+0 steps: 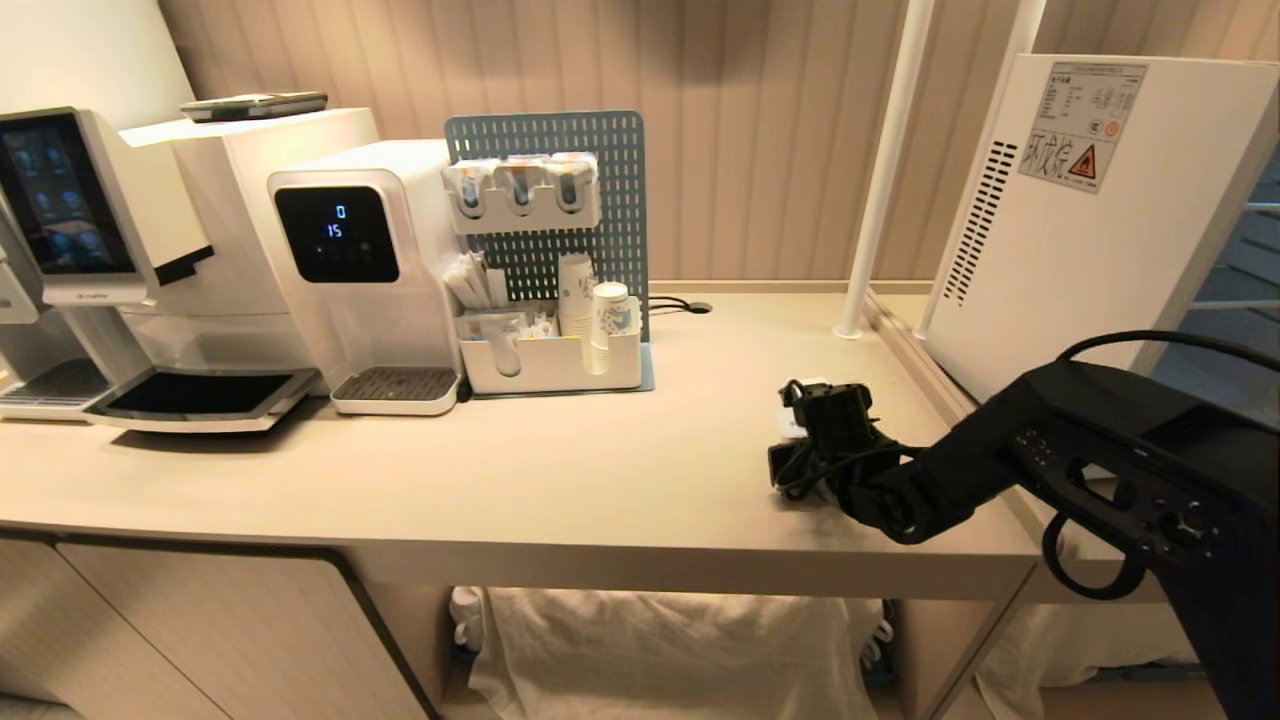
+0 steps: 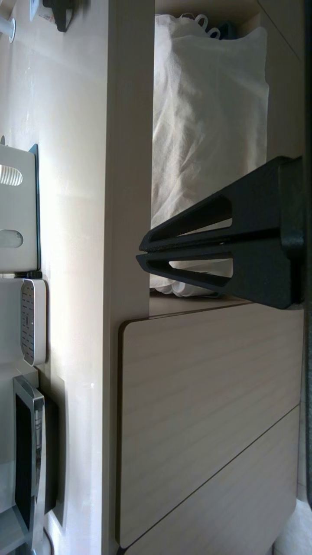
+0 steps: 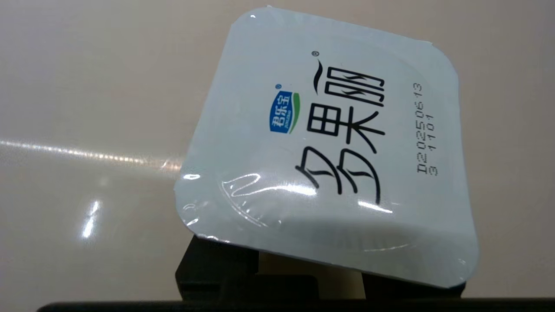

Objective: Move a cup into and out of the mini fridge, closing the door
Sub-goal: Place the yoghurt on the table

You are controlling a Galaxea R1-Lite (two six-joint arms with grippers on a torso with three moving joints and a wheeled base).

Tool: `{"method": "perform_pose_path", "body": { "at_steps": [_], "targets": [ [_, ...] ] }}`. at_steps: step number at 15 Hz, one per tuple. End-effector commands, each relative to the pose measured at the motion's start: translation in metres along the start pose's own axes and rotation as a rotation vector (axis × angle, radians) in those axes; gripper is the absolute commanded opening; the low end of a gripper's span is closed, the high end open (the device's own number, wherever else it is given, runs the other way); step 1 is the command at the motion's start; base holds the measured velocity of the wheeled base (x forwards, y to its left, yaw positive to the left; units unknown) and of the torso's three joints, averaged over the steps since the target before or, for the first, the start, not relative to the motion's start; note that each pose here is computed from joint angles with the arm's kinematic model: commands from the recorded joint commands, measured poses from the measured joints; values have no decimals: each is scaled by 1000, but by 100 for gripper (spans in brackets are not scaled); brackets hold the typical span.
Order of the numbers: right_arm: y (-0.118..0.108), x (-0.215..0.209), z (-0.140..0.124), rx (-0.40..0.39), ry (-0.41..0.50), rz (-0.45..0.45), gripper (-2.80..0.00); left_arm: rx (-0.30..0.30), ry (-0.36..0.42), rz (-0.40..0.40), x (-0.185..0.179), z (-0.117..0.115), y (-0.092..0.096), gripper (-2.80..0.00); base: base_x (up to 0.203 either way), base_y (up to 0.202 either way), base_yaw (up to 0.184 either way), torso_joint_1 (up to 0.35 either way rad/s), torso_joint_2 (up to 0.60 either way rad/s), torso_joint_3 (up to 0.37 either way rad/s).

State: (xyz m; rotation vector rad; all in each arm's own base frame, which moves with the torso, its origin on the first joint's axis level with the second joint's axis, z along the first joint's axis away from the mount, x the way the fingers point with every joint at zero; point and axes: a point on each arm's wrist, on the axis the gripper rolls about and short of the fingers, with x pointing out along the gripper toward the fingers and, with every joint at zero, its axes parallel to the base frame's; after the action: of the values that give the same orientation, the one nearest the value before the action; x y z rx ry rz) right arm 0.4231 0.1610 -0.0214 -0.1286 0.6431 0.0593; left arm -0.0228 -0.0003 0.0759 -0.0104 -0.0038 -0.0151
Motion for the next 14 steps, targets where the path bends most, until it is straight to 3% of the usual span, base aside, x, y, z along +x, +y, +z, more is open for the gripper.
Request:
{"method": "perform_pose_path", "body": {
  "at_steps": [1, 5, 8, 11, 12, 14],
  "targets": [
    [6, 9, -4, 20, -8, 2, -280, 0, -2, 1, 0, 0, 0, -280, 0, 0, 0, 0, 0, 0],
    [7, 13, -1, 33, -28, -6, -280, 0, -2, 0, 0, 0, 0, -280, 0, 0, 0, 0, 0, 0],
    [7, 12, -2, 91, -27, -6, -280, 0, -2, 1, 0, 0, 0, -280, 0, 0, 0, 0, 0, 0],
    [7, 11, -3, 82, -21, -7, -280, 0, -2, 1, 0, 0, 0, -280, 0, 0, 0, 0, 0, 0],
    [7, 11, -3, 82, -21, -6, 0, 0, -2, 0, 0, 0, 0, -280, 0, 0, 0, 0, 0, 0],
    [7, 9, -1, 89, -23, -5, 0, 0, -2, 0, 0, 0, 0, -280, 0, 0, 0, 0, 0, 0]
  ]
}}
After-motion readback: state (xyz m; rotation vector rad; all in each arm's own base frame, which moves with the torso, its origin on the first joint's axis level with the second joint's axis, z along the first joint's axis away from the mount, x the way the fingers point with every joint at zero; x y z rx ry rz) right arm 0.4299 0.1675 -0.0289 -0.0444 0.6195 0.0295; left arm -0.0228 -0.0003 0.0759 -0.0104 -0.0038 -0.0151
